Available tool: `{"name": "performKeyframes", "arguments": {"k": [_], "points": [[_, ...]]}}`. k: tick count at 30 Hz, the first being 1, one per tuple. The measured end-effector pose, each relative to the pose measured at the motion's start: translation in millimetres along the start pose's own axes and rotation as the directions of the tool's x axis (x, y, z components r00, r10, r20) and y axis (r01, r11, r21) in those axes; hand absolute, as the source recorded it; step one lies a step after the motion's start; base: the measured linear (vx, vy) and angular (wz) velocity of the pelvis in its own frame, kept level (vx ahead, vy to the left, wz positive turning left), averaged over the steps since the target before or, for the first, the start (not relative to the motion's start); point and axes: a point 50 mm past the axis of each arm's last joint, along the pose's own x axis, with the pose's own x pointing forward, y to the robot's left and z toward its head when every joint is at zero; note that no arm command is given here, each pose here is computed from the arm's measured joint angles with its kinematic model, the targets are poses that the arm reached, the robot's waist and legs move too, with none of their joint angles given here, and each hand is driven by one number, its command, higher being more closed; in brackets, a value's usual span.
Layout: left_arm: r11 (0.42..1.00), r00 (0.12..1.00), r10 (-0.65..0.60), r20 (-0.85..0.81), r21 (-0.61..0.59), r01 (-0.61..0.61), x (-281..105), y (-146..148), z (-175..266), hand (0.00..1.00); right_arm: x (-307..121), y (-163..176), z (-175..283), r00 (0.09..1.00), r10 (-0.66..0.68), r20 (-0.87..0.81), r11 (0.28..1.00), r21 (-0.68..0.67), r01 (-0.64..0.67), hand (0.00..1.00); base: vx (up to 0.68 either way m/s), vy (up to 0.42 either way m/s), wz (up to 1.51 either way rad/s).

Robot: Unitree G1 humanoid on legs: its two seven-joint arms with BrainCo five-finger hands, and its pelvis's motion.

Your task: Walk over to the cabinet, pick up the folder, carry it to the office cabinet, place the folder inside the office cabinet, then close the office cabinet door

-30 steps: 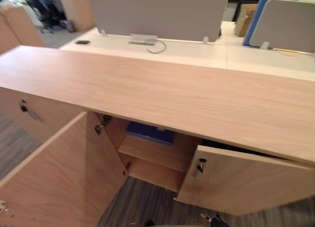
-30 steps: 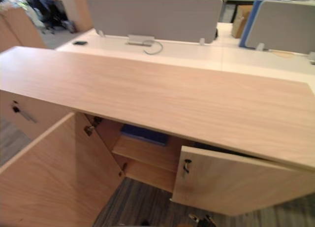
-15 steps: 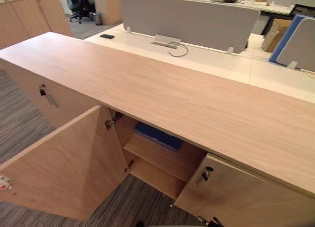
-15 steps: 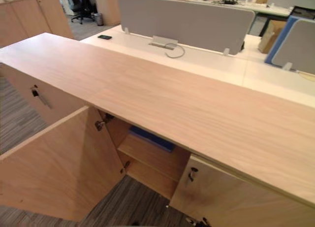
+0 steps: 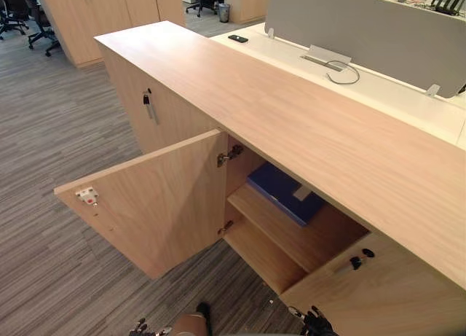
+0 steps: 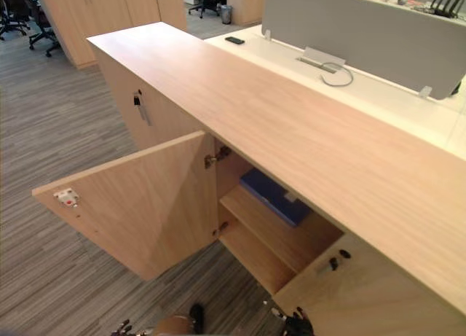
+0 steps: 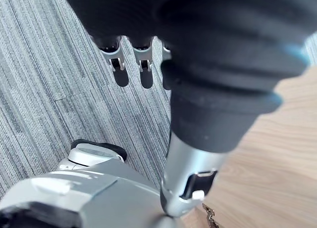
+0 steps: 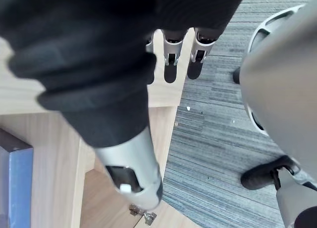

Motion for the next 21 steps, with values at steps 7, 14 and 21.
{"name": "performKeyframes", "arguments": {"k": [7, 14, 21], "points": [[1.000, 0.999, 0.001, -0.051, -0.019, -0.002, 0.5, -2.2, -10.1, 0.00, 0.4, -22.1, -2.2, 0.997, -0.069, -0.032, 0.996, 0.051, 0.071, 0.00, 0.08, -0.012, 0.84], [0.998, 0.995, 0.000, -0.103, -0.061, -0.007, -3.9, -2.8, -25.1, 0.00, -0.1, -43.1, 4.0, 0.991, -0.136, -0.020, 0.978, 0.160, 0.137, 0.00, 0.13, 0.049, 0.51], [0.992, 0.999, 0.038, 0.015, -0.121, -0.036, 4.2, 19.8, 10.6, 0.00, -6.8, -51.6, -21.1, 0.978, -0.188, -0.092, 0.909, 0.361, 0.209, 0.00, -0.04, 0.144, -0.27]]}}
